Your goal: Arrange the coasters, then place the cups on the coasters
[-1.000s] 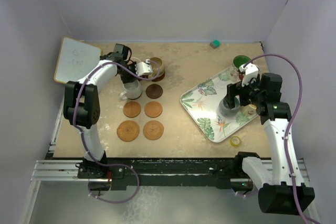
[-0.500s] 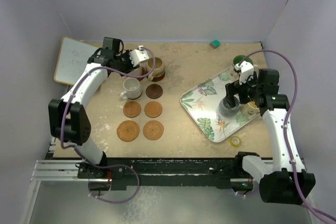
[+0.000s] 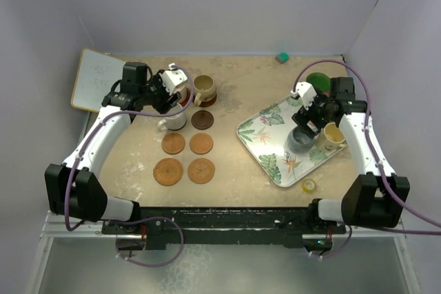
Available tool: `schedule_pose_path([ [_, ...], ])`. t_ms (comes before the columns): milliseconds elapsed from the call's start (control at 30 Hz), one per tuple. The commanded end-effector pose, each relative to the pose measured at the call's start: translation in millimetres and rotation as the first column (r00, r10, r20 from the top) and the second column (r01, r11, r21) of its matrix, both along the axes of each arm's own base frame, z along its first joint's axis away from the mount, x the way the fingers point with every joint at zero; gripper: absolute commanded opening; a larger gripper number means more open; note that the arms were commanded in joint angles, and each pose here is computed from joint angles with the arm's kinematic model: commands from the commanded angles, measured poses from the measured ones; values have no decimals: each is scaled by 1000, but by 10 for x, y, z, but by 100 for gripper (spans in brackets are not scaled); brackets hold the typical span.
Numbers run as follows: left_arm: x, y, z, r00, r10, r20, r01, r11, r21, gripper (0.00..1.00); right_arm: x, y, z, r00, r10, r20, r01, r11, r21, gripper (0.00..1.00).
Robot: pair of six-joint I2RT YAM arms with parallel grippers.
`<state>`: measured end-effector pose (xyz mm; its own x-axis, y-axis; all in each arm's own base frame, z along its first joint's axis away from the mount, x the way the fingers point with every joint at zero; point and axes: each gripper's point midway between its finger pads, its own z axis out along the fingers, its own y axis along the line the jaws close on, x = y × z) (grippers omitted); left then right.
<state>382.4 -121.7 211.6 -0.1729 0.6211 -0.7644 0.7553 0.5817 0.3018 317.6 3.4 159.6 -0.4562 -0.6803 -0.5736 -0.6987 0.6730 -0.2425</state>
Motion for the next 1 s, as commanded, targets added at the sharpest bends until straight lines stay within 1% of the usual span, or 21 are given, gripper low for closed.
schedule_pose_path([
  [0,-20,-69,206,999,11,36,-8,995,-97,58,158,-29,62,984,176,20,-173,980,-99,91],
  [167,-57,-93,217,999,20,26,-16,992,-127,58,201,-7,-119,968,245,-59,-251,958,-137,86],
  [367,-128,-117,173,1000,21,16,-18,987,-159,58,254,15,-364,956,272,-112,-290,935,-205,79],
  [600,-216,-103,136,1000,15,17,-13,988,-154,58,259,112,-616,946,284,-157,-314,921,-231,73],
  [800,-315,-80,121,1000,9,19,-6,989,-145,58,190,213,-751,947,271,-171,-305,927,-217,63],
  [967,-369,-69,117,1000,1,25,3,991,-137,57,127,335,-696,955,252,-155,-276,948,-161,55],
])
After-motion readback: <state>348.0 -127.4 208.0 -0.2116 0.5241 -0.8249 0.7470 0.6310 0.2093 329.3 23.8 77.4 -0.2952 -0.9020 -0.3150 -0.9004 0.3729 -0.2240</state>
